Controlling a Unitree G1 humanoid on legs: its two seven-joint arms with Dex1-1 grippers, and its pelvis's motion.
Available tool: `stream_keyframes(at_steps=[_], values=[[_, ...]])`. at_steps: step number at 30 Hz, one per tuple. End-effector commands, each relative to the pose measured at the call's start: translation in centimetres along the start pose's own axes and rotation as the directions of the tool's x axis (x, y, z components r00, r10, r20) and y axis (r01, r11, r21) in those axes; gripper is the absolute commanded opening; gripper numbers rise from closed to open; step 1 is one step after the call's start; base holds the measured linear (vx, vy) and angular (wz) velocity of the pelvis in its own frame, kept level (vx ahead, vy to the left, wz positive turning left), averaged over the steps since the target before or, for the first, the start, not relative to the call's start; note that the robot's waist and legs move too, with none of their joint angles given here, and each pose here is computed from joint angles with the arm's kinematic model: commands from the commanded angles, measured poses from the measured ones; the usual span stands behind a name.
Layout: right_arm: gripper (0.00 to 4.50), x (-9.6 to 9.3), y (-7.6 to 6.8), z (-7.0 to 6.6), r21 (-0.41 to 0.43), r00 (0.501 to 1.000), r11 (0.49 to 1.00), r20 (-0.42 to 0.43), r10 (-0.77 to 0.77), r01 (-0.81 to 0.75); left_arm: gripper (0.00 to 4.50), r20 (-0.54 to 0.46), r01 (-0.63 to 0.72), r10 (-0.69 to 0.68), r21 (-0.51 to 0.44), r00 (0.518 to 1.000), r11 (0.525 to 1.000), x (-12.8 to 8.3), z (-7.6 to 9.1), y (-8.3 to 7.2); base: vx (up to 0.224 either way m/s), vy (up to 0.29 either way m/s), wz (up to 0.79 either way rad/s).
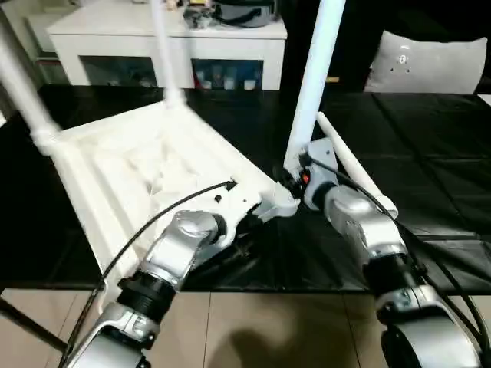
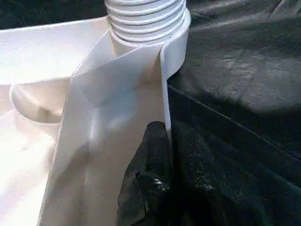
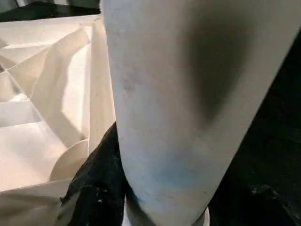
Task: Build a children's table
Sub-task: Rotate leg to tighten
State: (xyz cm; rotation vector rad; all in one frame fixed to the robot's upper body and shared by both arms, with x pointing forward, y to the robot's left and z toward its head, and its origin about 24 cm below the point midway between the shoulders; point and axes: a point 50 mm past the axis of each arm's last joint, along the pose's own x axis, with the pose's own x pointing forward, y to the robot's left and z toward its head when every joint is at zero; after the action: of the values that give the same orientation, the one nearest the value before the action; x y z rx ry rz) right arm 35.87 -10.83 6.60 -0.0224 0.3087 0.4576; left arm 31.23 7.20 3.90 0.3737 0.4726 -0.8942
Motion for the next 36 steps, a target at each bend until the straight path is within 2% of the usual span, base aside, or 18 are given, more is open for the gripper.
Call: stream_keyframes(at_steps=[1, 2, 3, 5, 8, 10, 13, 15, 16, 18, 19, 22, 24, 25, 27, 30, 33, 36], values=[[1.88, -0.4, -0.7, -5.7, 0.039, 0.961, 0.995, -0.267, -0.076, 0.09, 0.0, 0.095, 0.126, -0.134, 0.08, 0.986, 0.989, 0.4, 2.6, -2.5, 0.0, 0.0, 0.0], [2.23, -0.4, -0.7, -5.7, 0.041, 0.961, 0.995, -0.265, -0.074, 0.088, 0.0, 0.094, 0.125, -0.132, 0.079, 0.987, 0.989, 0.4, 2.5, -2.5, 0.0, 0.0, 0.0], [2.23, -0.3, -0.8, -5.6, 0.039, 0.965, 0.995, -0.253, -0.075, 0.087, 0.0, 0.086, 0.118, -0.124, 0.077, 0.988, 0.99, 0.2, 2.4, -2.3, 0.0, 0.0, 0.0], [2.6, -0.1, -0.9, -5.3, 0.035, 0.969, 0.995, -0.235, -0.077, 0.088, 0.0, 0.078, 0.111, -0.118, 0.081, 0.99, 0.99, 0.1, 2.1, -2.0, 0.0, 0.0, 0.0], [2.75, -0.1, -1.1, -5.1, 0.029, 0.972, 0.996, -0.221, -0.079, 0.088, 0.0, 0.071, 0.113, -0.12, 0.103, 0.99, 0.988, 0.0, 1.9, -1.8, 0.0, 0.0, 0.0], [3.01, -0.4, -1.4, -4.6, 0.019, 0.983, 0.998, -0.175, -0.054, 0.058, 0.0, 0.071, 0.102, -0.11, 0.104, 0.991, 0.989, -0.2, 1.5, -1.0, 0.0, 0.0, 0.0], [3.12, -1.3, -2.1, -4.2, -0.018, 0.993, 1.0, -0.119, -0.007, 0.005, 0.0, 0.07, 0.094, -0.102, 0.12, 0.992, 0.988, -0.6, 1.0, 0.0, 0.0, 0.0, 0.0], [3.35, -1.6, -2.3, -4.0, -0.029, 0.995, 0.999, -0.1, 0.01, -0.013, 0.0, 0.062, 0.095, -0.103, 0.12, 0.993, 0.988, -0.7, 0.8, 0.3, 0.0, 0.0, 0.0], [3.53, -2.1, -2.5, -3.8, -0.039, 0.997, 0.998, -0.063, 0.041, -0.044, 0.0, 0.055, 0.098, -0.106, 0.134, 0.993, 0.986, -0.9, 0.6, 0.6, 0.0, 0.0, 0.0], [3.59, -3.2, -3.1, -3.4, -0.049, 0.996, 0.995, -0.004, 0.087, -0.087, 0.0, 0.035, 0.116, -0.123, 0.16, 0.992, 0.98, -1.1, 0.2, 1.0, 0.0, 0.0, 0.0], [3.7, -4.1, -3.5, -3.2, -0.086, 0.99, 0.987, 0.021, 0.138, -0.136, 0.0, 0.008, 0.143, -0.147, 0.195, 0.989, 0.97, -1.4, -0.3, 1.2, 0.0, 0.0, 0.0], [3.91, -5.0, -4.1, -3.3, -0.111, 0.985, 0.979, 0.019, 0.171, -0.168, 0.0, -0.014, 0.175, -0.176, 0.228, 0.984, 0.958, -1.6, -0.6, 1.3, 0.0, 0.0, 0.0], [4.04, -6.5, -5.5, -3.1, -0.168, 0.972, 0.958, 0.005, 0.235, -0.231, 0.0, -0.006, 0.256, -0.263, 0.26, 0.965, 0.931, -1.9, -0.9, 1.0, 0.0, 0.0, 0.0], [4.2, -6.5, -5.5, -3.1, -0.168, 0.972, 0.958, 0.005, 0.235, -0.231, 0.0, -0.006, 0.256, -0.263, 0.26, 0.965, 0.931, -1.9, -0.9, 1.0, 0.0, 0.0, 0.0], [4.2, -7.5, -6.0, -2.5, -0.195, 0.952, 0.933, -0.006, 0.307, -0.302, 0.0, -0.029, 0.321, -0.326, 0.279, 0.945, 0.905, -2.2, -1.3, 0.7, 0.0, 0.0, 0.0], [4.2, -8.0, -6.0, -2.3, -0.208, 0.936, 0.914, -0.019, 0.352, -0.348, 0.0, -0.039, 0.343, -0.347, 0.296, 0.937, 0.892, -2.3, -1.5, 0.7, 0.0, 0.0, 0.0], [4.2, -9.0, -5.8, -2.2, -0.237, 0.886, 0.855, -0.076, 0.457, -0.462, 0.0, -0.062, 0.393, -0.395, 0.316, 0.917, 0.863, -2.5, -1.8, 0.7, 0.0, 0.0, 0.0], [4.2, -9.5, -5.4, -2.4, -0.259, 0.822, 0.781, -0.149, 0.549, -0.568, 0.0, -0.086, 0.458, -0.46, 0.354, 0.884, 0.815, -2.7, -2.0, 0.5, 0.0, 0.0, 0.0]])
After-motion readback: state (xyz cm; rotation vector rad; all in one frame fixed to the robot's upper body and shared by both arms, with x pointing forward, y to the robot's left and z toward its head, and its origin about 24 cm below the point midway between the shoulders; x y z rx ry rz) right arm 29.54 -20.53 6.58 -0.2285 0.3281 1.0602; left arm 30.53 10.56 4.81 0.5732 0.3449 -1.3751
